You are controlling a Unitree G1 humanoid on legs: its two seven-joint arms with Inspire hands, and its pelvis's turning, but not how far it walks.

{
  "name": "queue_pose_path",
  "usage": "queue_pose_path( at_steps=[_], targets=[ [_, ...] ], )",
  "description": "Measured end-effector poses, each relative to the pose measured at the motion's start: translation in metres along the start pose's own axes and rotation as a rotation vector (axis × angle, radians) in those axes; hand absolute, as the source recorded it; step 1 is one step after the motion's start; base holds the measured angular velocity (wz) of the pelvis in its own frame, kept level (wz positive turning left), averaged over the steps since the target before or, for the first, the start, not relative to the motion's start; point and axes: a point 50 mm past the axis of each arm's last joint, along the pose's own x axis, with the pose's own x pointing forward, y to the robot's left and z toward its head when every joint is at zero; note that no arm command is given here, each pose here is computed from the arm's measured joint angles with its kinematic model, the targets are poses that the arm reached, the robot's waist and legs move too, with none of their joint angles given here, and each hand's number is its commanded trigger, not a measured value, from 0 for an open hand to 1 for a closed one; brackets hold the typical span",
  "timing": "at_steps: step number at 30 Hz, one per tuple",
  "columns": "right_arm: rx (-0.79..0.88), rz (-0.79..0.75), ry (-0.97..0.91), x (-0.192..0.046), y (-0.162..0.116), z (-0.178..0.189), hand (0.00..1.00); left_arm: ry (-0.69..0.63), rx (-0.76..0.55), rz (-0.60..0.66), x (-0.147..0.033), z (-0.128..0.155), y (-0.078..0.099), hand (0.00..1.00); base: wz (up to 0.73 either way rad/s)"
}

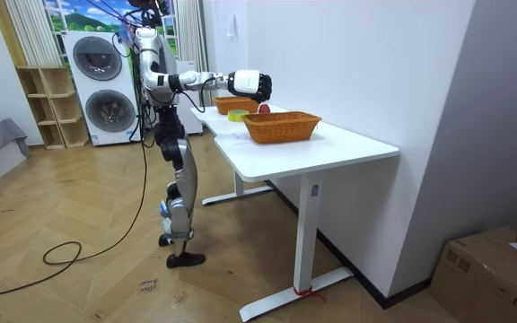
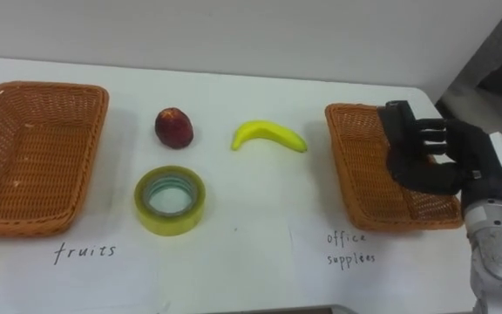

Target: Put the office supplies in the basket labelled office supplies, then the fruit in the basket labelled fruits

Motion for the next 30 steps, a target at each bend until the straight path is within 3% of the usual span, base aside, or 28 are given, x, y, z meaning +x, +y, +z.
queue_pose_path(
  at_steps=[12, 13, 14, 30],
  targets=[
    [-0.05, 0.051, 0.024, -0.0005, 0.0022, -0.0026, 1.0, 0.009, 0.001, 0.005, 0.0003, 0.0009, 0.0022, 0.0, 0.0],
    [-0.054, 0.055, 0.028, -0.0006, 0.0023, -0.003, 0.78, 0.009, 0.002, 0.007, 0.0004, 0.0008, 0.0027, 0.0, 0.0],
    [-0.059, 0.057, 0.032, -0.0006, 0.0025, -0.0034, 0.02, 0.01, 0.002, 0.01, 0.0004, 0.0007, 0.0033, 0.0, 0.0],
    [-0.082, 0.08, 0.053, -0.0014, 0.0064, -0.0064, 0.0, 0.014, 0.004, 0.03, 0.0006, 0.0008, 0.0059, 0.0, 0.0]
  ],
)
